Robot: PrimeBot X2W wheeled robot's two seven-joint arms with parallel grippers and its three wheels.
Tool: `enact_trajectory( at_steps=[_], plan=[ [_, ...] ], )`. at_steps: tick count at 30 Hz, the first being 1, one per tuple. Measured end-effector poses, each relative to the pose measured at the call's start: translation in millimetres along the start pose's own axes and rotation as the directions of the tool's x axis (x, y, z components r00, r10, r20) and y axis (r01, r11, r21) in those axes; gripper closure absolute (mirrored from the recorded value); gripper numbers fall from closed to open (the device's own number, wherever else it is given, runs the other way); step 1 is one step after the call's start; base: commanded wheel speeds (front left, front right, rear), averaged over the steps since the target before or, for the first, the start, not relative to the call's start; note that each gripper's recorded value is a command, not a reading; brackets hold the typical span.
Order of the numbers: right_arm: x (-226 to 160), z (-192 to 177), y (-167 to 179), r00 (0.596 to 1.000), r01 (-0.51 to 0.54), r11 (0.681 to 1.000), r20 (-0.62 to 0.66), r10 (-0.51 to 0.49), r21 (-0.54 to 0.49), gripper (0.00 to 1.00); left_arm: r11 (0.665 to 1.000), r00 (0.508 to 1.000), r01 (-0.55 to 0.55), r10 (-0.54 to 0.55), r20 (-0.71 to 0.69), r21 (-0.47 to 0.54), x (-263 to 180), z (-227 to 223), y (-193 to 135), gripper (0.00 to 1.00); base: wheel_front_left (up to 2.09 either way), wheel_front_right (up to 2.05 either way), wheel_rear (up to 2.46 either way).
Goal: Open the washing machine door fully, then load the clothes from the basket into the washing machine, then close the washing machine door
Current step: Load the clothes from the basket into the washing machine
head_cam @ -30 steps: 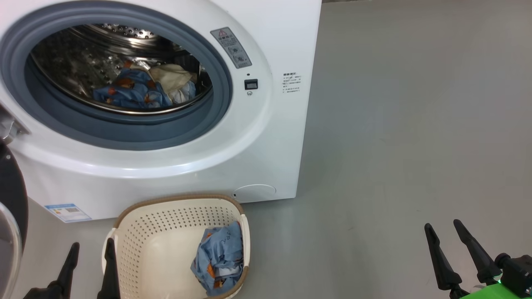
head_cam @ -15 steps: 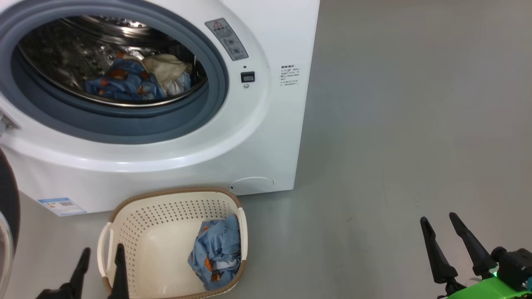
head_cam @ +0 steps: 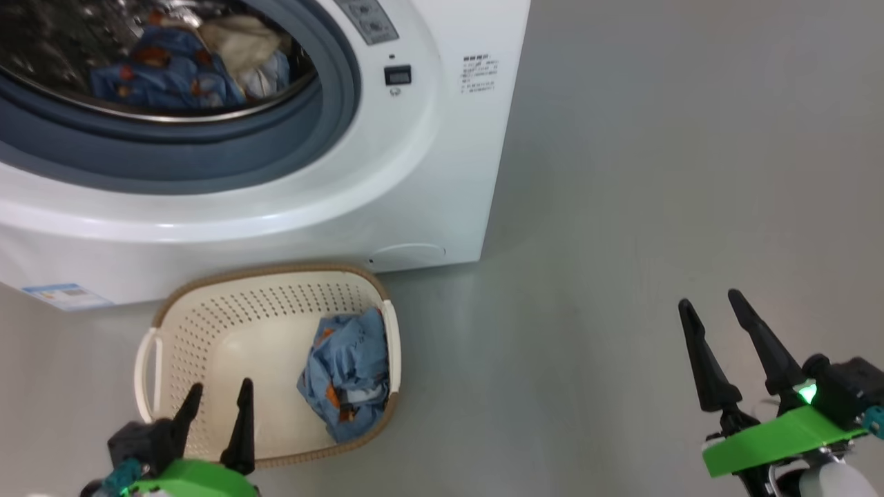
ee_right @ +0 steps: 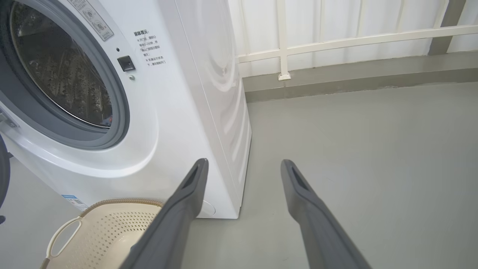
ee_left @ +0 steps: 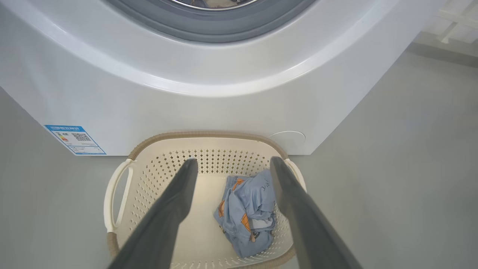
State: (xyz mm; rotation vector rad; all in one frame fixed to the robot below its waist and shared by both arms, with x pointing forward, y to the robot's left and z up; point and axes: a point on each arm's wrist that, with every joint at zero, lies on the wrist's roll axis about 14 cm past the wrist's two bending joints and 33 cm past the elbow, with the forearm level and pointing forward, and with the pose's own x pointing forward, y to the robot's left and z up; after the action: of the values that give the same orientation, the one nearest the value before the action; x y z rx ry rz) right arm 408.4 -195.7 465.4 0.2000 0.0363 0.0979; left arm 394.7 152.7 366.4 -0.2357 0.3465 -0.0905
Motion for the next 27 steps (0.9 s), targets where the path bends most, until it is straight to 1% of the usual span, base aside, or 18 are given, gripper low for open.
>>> enact_trajectory(
  at_steps=[3, 10, 17, 27],
  plan=[
    [6.9, -3.5, 0.6, 1.000, -0.004, 1.000, -0.005, 0.004, 0.002, 0.00, 1.000, 0.999, 0.007, -0.007, -0.036, -0.003, 9.6, -9.7, -1.1, 0.00, 0.00, 0.00, 0.00],
    [29.2, -18.9, 1.3, 1.000, -0.010, 1.000, -0.028, 0.010, 0.014, 0.00, 0.999, 0.983, 0.048, -0.047, -0.176, -0.003, 40.4, -48.6, -8.3, 0.00, 0.00, 0.00, 0.00],
    [51.9, -38.1, 0.2, 0.998, -0.017, 1.000, -0.054, 0.018, 0.016, 0.00, 0.994, 0.953, 0.111, -0.102, -0.285, 0.015, 76.6, -79.0, -18.9, 0.00, 0.00, 0.00, 0.00],
    [75.2, -71.7, -6.8, 0.995, -0.013, 1.000, -0.103, 0.015, 0.020, 0.00, 0.982, 0.898, 0.186, -0.154, -0.412, 0.037, 117.1, -123.1, -24.4, 0.00, 0.00, 0.00, 0.00]
  ],
)
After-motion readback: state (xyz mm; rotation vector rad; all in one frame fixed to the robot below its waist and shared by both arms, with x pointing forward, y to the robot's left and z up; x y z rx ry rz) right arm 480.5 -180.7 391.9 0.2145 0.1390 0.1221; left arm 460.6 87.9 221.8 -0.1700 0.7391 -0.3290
